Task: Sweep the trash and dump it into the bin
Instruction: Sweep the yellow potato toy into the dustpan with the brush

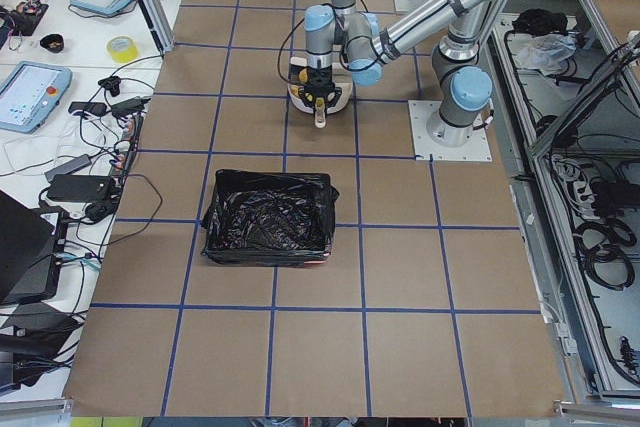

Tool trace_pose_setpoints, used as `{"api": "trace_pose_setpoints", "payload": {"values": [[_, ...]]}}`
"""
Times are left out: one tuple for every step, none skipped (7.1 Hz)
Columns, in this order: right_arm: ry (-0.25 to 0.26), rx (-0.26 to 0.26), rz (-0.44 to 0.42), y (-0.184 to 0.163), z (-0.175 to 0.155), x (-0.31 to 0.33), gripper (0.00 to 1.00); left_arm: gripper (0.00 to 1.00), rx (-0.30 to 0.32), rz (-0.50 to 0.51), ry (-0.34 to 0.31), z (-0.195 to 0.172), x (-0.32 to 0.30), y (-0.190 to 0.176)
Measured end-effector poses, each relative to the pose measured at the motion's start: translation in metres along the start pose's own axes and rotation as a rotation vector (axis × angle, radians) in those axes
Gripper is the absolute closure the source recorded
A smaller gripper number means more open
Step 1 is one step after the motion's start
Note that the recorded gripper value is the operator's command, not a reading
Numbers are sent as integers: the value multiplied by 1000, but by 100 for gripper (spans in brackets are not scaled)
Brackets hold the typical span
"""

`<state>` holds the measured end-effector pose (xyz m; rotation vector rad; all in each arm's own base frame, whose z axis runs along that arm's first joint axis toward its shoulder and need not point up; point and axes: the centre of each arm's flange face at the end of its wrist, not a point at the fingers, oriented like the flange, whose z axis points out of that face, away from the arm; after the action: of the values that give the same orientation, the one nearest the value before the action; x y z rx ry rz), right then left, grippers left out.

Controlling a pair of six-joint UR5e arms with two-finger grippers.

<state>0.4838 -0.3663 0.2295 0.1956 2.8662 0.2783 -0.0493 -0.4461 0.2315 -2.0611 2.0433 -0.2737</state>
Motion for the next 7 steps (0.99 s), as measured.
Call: {"api": "trace_pose_setpoints", "payload": {"values": [[-38,4,-27,-6,-8,-14,100,100,0,-1,2,-1,1,0],[-57,5,-38,-14,-11,-25,100,100,-1,-2,3,-1,1,0],[-62,8,-42,-18,-12,-29,100,100,-2,-3,3,-1,1,0],[-62,13,-44,-20,-15,-30,100,100,-4,-2,3,-1,1,0],[-57,18,-47,-22,-17,-29,100,100,-5,0,3,-1,1,1],[-42,29,-62,-23,-18,-26,100,100,-6,1,3,-1,1,1],[-6,42,-86,-25,-16,-21,100,100,-9,3,4,-1,1,1]]}}
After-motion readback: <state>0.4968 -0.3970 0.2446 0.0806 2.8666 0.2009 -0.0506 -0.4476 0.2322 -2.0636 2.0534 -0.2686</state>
